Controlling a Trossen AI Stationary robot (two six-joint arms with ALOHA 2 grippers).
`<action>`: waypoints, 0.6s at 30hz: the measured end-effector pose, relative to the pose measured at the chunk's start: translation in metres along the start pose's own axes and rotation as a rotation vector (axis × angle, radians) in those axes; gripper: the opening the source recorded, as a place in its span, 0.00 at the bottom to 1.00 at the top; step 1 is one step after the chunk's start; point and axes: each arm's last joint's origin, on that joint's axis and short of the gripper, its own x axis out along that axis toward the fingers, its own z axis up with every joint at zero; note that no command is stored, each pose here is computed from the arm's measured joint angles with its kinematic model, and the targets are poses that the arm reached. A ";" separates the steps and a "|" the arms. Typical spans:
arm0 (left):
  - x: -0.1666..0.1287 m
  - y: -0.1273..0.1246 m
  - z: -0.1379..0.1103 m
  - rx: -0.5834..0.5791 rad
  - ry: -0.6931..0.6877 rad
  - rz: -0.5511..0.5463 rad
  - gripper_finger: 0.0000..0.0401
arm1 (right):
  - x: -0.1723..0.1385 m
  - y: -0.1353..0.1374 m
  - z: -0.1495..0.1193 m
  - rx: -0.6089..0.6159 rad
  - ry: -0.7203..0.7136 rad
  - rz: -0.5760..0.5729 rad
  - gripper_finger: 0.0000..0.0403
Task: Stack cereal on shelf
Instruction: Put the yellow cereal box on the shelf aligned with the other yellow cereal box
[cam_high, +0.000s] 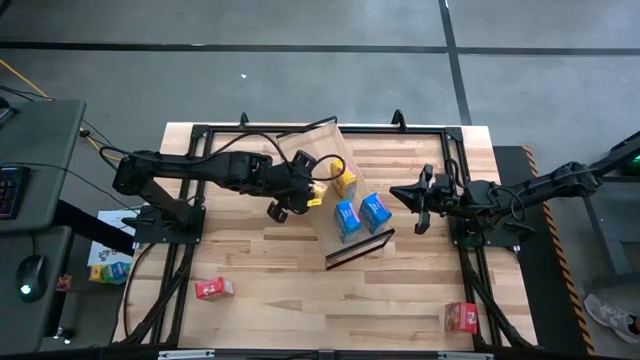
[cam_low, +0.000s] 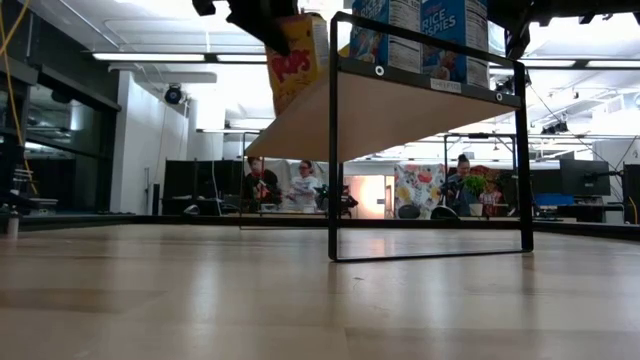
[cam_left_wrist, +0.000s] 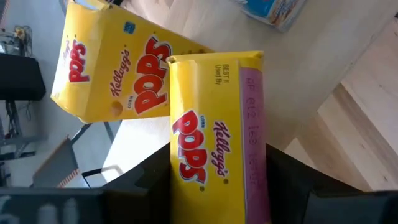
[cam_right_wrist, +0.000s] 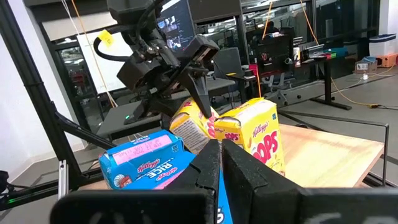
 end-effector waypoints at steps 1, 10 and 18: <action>0.000 0.000 0.000 -0.004 -0.001 -0.002 0.45 | 0.000 0.000 0.000 0.001 -0.001 0.000 0.03; -0.002 -0.001 0.000 -0.028 -0.038 -0.038 0.45 | 0.000 0.000 0.000 0.016 0.000 0.000 0.03; -0.023 0.003 -0.005 -0.075 -0.095 -0.010 0.45 | 0.000 0.000 0.000 0.016 0.000 0.000 0.03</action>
